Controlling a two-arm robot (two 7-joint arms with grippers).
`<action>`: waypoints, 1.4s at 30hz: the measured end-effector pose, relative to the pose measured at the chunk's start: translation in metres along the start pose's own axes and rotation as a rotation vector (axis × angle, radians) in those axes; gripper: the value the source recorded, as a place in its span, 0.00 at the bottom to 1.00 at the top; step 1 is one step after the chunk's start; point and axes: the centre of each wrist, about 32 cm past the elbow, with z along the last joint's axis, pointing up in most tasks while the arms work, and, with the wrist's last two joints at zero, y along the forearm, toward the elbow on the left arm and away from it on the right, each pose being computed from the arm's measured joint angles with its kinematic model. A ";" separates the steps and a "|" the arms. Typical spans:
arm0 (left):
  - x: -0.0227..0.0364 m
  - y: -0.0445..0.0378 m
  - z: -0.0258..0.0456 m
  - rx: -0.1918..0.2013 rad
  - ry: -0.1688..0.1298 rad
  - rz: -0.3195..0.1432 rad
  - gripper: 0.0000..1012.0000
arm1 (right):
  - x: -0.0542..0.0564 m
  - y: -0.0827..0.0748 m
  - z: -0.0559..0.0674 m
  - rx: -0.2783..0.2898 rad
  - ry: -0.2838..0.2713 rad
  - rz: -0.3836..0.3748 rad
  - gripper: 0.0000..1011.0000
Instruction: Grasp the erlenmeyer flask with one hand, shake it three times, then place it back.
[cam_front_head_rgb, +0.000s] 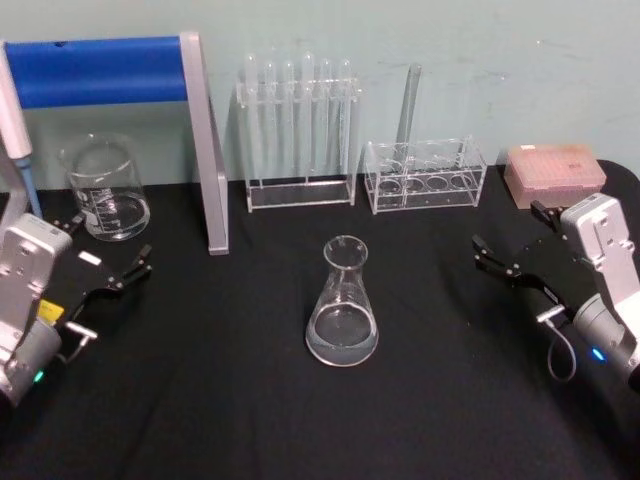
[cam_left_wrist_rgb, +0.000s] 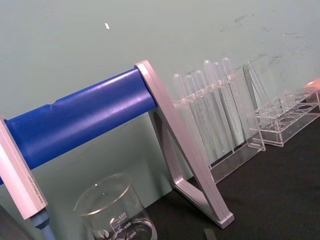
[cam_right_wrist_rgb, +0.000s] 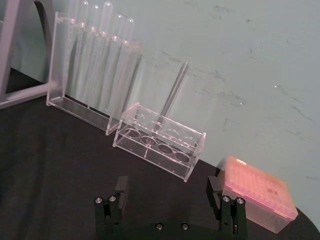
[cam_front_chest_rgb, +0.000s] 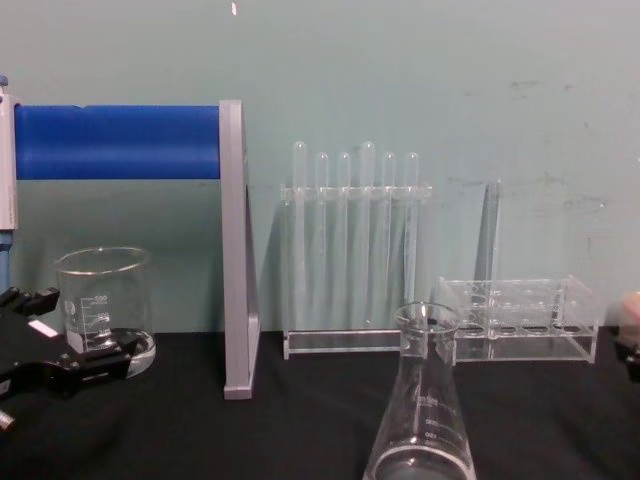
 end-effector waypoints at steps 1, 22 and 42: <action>0.0000 0.0000 0.0000 0.000 0.000 0.000 0.99 | 0.000 -0.001 0.000 0.002 0.004 0.003 0.99; 0.0000 0.0000 0.0000 0.000 0.000 0.000 0.99 | -0.011 -0.039 0.022 0.042 0.216 0.299 0.99; 0.0000 0.0000 0.0000 0.000 0.000 0.000 0.99 | -0.046 -0.020 0.033 0.068 0.249 0.447 0.99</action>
